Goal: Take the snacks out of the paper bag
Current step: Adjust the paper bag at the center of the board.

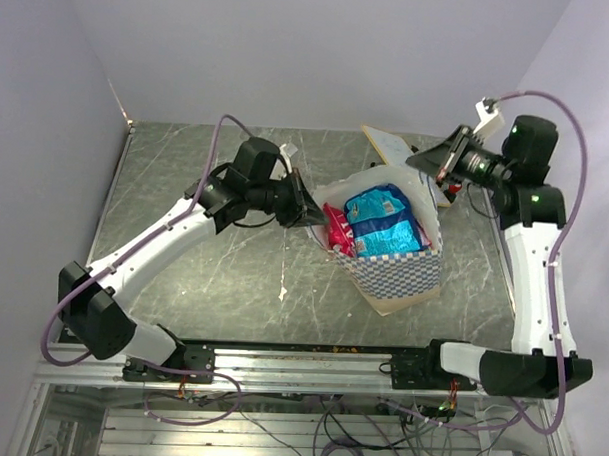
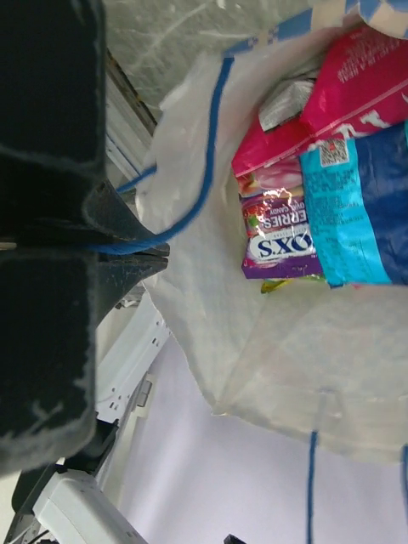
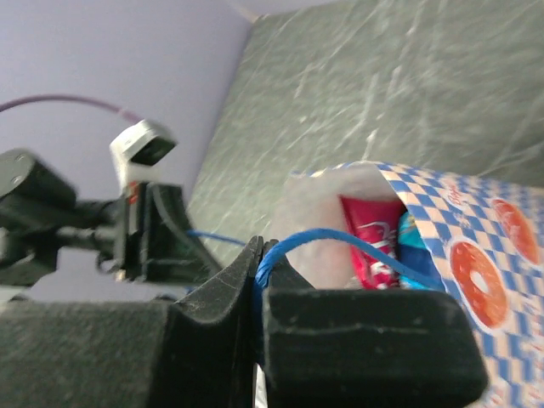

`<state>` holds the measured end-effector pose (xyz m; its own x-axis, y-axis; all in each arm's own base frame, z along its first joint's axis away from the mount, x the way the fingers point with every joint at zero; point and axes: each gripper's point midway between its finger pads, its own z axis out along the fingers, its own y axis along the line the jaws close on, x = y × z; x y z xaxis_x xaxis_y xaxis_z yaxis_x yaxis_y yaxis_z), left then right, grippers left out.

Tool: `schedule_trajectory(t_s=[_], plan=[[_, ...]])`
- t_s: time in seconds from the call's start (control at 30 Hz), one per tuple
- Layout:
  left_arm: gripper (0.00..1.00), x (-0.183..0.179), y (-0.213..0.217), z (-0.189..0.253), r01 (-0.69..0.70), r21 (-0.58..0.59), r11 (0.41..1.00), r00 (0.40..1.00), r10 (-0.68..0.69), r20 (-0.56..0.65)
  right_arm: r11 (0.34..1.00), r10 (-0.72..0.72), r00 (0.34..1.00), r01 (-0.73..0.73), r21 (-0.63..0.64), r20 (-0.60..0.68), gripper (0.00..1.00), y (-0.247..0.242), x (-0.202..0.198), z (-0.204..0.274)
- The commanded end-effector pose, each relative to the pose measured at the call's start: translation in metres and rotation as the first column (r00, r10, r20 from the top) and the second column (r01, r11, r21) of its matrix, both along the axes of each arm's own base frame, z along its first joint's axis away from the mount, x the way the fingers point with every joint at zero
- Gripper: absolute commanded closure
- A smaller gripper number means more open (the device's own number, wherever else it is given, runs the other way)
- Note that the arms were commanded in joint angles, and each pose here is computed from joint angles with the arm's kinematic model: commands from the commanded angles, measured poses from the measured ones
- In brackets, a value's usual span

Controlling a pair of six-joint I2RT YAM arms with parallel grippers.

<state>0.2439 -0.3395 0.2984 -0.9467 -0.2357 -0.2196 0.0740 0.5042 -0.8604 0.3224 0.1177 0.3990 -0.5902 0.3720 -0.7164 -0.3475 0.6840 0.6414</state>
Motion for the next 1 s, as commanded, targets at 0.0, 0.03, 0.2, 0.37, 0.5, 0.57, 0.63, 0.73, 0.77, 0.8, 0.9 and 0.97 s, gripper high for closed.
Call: schedule_trajectory(t_s=[0.0, 0.03, 0.2, 0.37, 0.5, 0.57, 0.63, 0.73, 0.77, 0.8, 0.9, 0.97], plan=[[0.93, -0.013, 0.013, 0.019, -0.016, -0.045, 0.999, 0.996, 0.020, 0.090, 0.959, 0.229, 0.957, -0.253, 0.129, 0.179, 1.00, 0.044, -0.048, 0.035], [0.93, -0.016, 0.019, 0.015, -0.021, -0.024, 0.999, 0.995, 0.024, 0.093, 0.954, 0.240, 0.955, -0.265, 0.142, 0.173, 1.00, 0.049, -0.053, 0.032], [0.85, -0.032, 0.038, -0.007, -0.019, 0.063, 0.998, 0.997, 0.014, 0.078, 0.953, 0.243, 0.962, -0.261, 0.156, 0.123, 1.00, 0.061, -0.067, 0.014], [0.59, -0.041, 0.062, -0.004, -0.079, 0.103, 0.991, 0.991, 0.067, 0.116, 0.938, 0.272, 0.954, -0.293, 0.187, 0.129, 1.00, 0.070, -0.078, 0.019], [0.38, -0.046, 0.084, 0.005, -0.133, 0.166, 0.977, 0.981, 0.107, 0.160, 0.922, 0.306, 0.944, -0.326, 0.206, 0.127, 1.00, 0.079, -0.083, 0.017], [0.27, -0.049, 0.095, 0.010, -0.154, 0.197, 0.968, 0.977, 0.120, 0.174, 0.913, 0.322, 0.937, -0.345, 0.216, 0.133, 1.00, 0.083, -0.086, 0.019], [0.16, -0.052, 0.104, 0.016, -0.175, 0.224, 0.959, 0.973, 0.134, 0.188, 0.905, 0.339, 0.930, -0.363, 0.221, 0.141, 1.00, 0.087, -0.086, 0.020], [0.16, -0.052, 0.109, 0.026, -0.189, 0.233, 0.954, 0.969, 0.142, 0.202, 0.906, 0.344, 0.928, -0.368, 0.210, 0.142, 1.00, 0.087, -0.084, 0.022], [0.16, -0.052, 0.107, 0.030, -0.186, 0.227, 0.956, 0.970, 0.142, 0.198, 0.907, 0.347, 0.928, -0.369, 0.203, 0.138, 1.00, 0.087, -0.083, 0.024], [0.16, -0.050, 0.103, 0.034, -0.181, 0.217, 0.959, 0.971, 0.138, 0.196, 0.906, 0.356, 0.926, -0.375, 0.197, 0.127, 1.00, 0.088, -0.082, 0.025], [0.14, -0.043, 0.082, 0.045, -0.154, 0.169, 0.974, 0.974, 0.121, 0.192, 0.905, 0.361, 0.923, -0.381, 0.189, 0.135, 1.00, 0.089, -0.080, 0.031], [0.15, -0.038, 0.064, 0.050, -0.142, 0.153, 0.978, 0.974, 0.111, 0.196, 0.899, 0.366, 0.920, -0.388, 0.202, 0.138, 1.00, 0.091, -0.081, 0.034]])
